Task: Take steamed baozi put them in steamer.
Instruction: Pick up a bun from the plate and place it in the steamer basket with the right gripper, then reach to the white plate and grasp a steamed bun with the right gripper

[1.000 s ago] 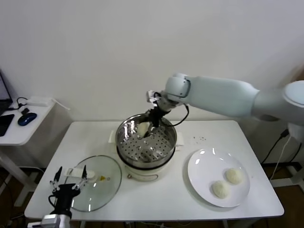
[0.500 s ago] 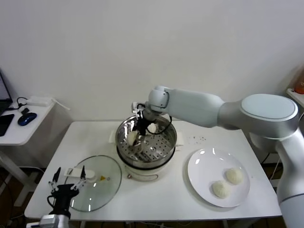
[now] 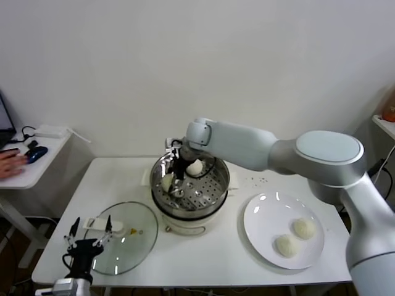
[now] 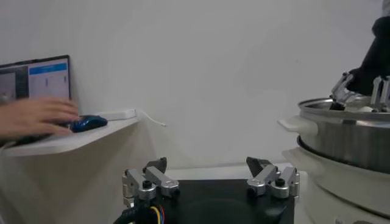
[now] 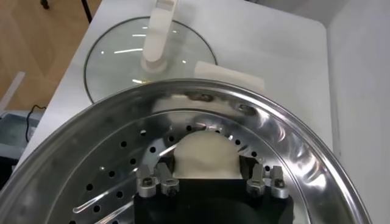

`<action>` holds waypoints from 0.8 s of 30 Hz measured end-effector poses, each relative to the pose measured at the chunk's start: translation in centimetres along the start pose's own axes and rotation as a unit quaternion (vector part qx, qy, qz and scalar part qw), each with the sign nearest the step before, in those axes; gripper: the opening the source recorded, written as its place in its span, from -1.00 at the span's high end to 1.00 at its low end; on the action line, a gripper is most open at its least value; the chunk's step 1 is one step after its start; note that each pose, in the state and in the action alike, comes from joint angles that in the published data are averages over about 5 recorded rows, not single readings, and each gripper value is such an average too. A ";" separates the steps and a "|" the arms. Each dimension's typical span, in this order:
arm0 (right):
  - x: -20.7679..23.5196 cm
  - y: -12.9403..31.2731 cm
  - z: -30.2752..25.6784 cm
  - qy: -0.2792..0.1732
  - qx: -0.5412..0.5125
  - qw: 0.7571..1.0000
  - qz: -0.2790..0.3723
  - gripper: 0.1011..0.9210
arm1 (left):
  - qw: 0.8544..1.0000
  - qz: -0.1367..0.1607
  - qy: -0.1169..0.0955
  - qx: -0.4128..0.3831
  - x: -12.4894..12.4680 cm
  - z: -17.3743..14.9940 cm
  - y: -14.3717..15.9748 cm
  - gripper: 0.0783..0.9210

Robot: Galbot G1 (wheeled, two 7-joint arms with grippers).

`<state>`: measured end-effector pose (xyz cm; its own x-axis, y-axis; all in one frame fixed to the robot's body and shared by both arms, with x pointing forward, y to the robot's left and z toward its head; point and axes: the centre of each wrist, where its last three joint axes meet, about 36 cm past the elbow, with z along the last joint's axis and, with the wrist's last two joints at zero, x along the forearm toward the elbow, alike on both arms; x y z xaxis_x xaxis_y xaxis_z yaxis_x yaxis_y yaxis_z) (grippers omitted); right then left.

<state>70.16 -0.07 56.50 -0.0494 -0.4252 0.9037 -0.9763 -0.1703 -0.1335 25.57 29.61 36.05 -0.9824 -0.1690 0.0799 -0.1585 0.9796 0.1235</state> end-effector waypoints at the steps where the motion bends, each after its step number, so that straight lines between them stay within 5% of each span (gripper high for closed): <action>1: 0.0 0.0 0.0 0.000 0.000 1.000 0.000 -0.46 | 1.000 0.000 0.000 0.000 0.0 0.0 0.0 -0.77; 8: 0.4 -0.2 0.2 0.000 -0.002 1.000 -0.002 -0.75 | 1.000 -0.001 0.000 0.000 0.0 0.0 0.0 -0.77; 24: 9.5 0.7 2.4 0.003 0.016 1.000 -0.005 -0.76 | 1.000 0.001 -0.005 0.001 -0.1 -0.6 -0.2 -0.77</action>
<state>69.50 -6.38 63.97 -0.0417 -0.4190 0.9070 -0.9696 -0.2020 -0.1379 25.76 29.32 36.65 -0.9836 -0.1661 0.0705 -0.1568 0.9800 0.1223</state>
